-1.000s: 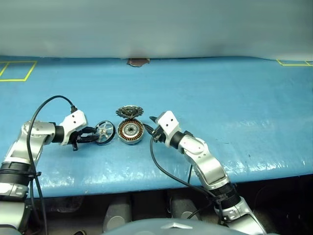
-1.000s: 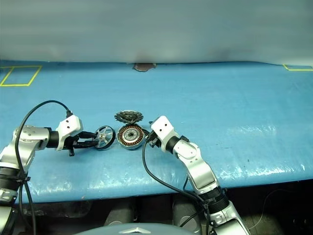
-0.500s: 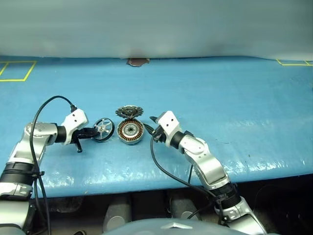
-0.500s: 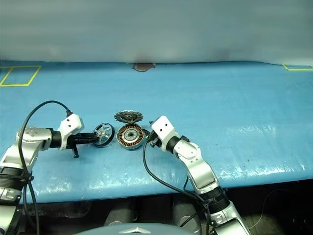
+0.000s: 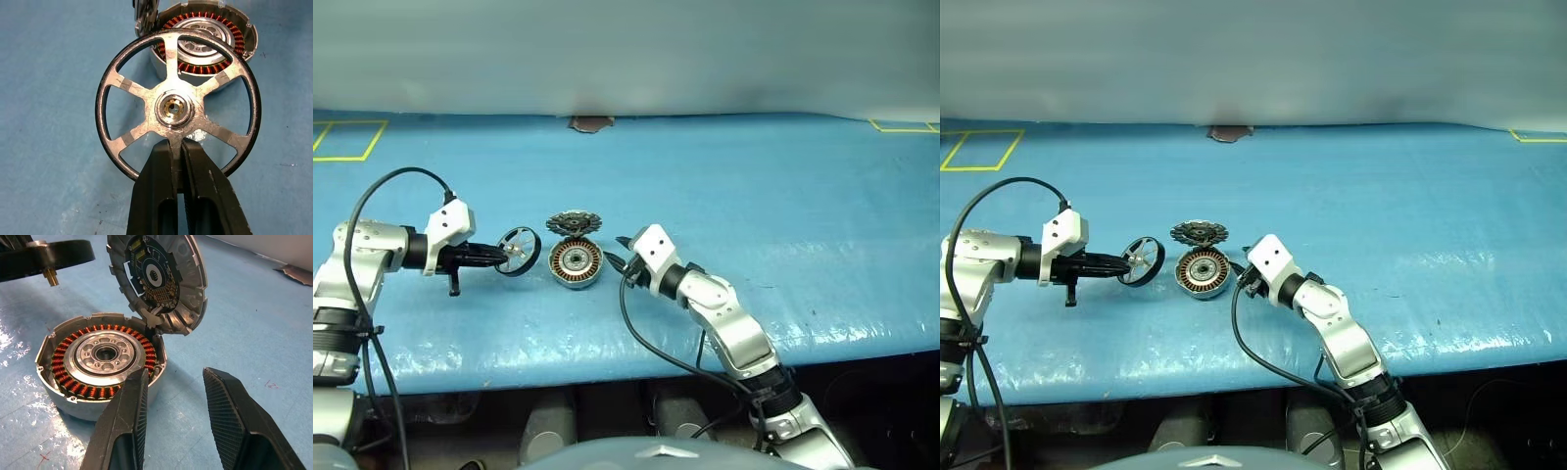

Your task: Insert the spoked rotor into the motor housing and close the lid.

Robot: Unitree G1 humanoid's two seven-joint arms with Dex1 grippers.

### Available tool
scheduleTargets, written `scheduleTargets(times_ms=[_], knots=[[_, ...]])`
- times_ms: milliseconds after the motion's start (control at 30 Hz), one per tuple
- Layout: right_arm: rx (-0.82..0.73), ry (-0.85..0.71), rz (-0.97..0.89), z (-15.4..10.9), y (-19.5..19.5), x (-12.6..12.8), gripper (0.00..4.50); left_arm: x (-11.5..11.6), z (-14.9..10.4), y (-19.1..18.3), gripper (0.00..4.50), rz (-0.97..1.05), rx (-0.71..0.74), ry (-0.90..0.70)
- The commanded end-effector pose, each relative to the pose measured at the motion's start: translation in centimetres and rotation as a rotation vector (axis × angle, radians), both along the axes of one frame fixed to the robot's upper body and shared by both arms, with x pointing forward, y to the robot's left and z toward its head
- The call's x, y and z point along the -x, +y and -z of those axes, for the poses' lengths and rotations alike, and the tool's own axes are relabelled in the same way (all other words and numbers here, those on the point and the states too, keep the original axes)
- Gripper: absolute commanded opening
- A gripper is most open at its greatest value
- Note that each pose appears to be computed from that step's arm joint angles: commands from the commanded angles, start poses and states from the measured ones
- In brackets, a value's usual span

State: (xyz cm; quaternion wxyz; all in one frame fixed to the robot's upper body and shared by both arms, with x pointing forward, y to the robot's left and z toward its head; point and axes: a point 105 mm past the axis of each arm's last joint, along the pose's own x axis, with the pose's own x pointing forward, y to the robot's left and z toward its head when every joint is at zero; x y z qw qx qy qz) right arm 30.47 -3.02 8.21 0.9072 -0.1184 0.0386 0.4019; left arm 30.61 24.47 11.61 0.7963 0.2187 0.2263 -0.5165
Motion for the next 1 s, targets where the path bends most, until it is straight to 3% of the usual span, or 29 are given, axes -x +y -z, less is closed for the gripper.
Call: scheduleTargets(times_ms=[33, 367, 1000], knots=[[-0.021, -0.042, 0.01, -1.1, -0.4, -0.1, 1.88, -0.2, -1.7, -1.0, 0.01, 0.053, 0.061, -0.042], [-0.013, -0.027, 0.018, -0.7, -0.9, 0.2, 1.88, -0.7, -1.1, -3.5, 0.01, 0.125, 0.136, -0.013], [-0.009, -0.028, 0.026, -0.6, -0.9, 0.3, 1.88, -2.0, 0.2, -5.5, 0.01, 0.127, 0.113, -0.041]])
